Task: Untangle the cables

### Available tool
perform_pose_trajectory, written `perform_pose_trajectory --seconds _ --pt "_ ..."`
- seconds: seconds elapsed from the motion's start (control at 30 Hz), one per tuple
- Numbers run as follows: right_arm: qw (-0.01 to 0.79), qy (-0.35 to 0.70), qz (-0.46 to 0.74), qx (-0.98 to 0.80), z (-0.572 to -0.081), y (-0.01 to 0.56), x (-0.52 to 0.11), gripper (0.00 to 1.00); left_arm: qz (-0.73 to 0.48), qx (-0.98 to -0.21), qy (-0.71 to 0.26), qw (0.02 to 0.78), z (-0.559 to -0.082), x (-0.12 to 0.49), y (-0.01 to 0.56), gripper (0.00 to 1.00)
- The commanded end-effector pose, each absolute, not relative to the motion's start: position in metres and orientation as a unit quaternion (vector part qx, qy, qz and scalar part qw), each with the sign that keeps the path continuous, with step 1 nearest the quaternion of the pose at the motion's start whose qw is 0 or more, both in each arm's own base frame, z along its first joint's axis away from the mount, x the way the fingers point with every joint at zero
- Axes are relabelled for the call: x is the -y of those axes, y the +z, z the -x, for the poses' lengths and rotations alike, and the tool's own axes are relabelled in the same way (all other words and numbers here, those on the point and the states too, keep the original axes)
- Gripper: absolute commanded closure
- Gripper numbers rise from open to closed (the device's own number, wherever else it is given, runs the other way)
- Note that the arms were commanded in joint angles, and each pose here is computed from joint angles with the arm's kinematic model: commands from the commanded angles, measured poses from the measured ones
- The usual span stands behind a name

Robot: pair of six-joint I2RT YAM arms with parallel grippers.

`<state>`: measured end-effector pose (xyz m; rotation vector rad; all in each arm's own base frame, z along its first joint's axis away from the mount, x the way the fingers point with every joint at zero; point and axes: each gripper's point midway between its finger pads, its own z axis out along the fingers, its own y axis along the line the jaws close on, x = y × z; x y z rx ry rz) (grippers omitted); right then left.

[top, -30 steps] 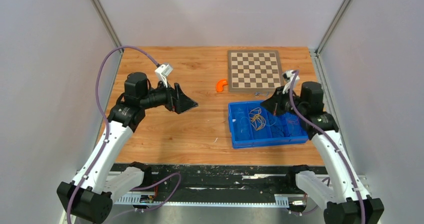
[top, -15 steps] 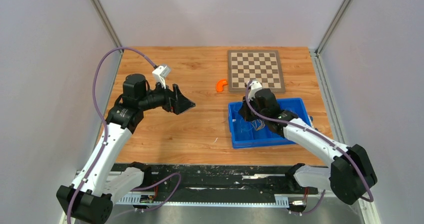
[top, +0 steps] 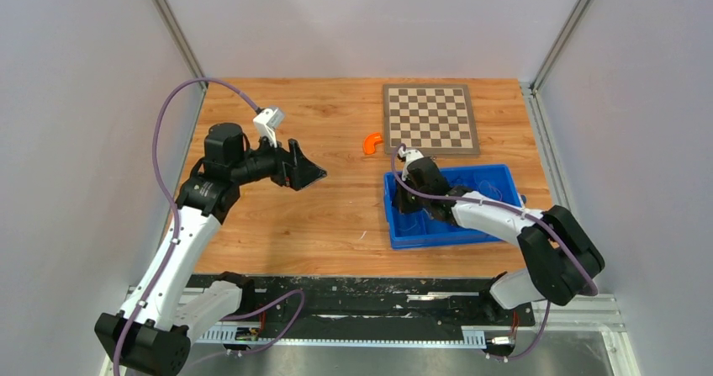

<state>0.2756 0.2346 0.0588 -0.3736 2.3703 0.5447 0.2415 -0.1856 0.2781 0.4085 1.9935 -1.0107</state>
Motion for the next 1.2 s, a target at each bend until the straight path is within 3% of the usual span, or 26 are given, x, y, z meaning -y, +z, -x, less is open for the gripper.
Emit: perform_pose_trajectory --seconds 0.0,0.27,0.3,0.37,0.5,0.97,1.17 --pt "0.325 0.233 0.123 -0.908 -0.275 0.049 -0.243 1.0 -0.178 -0.778 -0.392 0.458 -0.245 0.18 0.301 0.0" --pt "0.309 0.244 0.114 -0.912 -0.283 0.038 -0.254 0.99 -0.171 -0.78 -0.397 0.453 -0.246 0.18 0.3 0.0" --pt "0.302 0.247 0.116 -0.913 -0.282 0.041 -0.256 0.94 -0.172 -0.779 -0.398 0.453 -0.246 0.18 0.301 0.0" --pt "0.279 0.248 0.124 -0.919 -0.276 0.05 -0.259 0.73 -0.174 -0.777 -0.396 0.457 -0.245 0.179 0.304 0.0" --pt "0.29 0.247 0.127 -0.916 -0.278 0.079 -0.258 0.57 -0.177 -0.776 -0.394 0.46 -0.243 0.178 0.306 0.0" --pt "0.345 0.275 0.187 -0.878 -0.27 0.142 -0.258 0.44 -0.162 -0.8 -0.35 0.459 -0.249 0.157 0.291 0.0" --pt "0.408 0.309 0.296 -0.807 -0.26 0.203 -0.266 0.22 -0.146 -0.889 -0.222 0.372 -0.268 0.067 0.22 0.0"
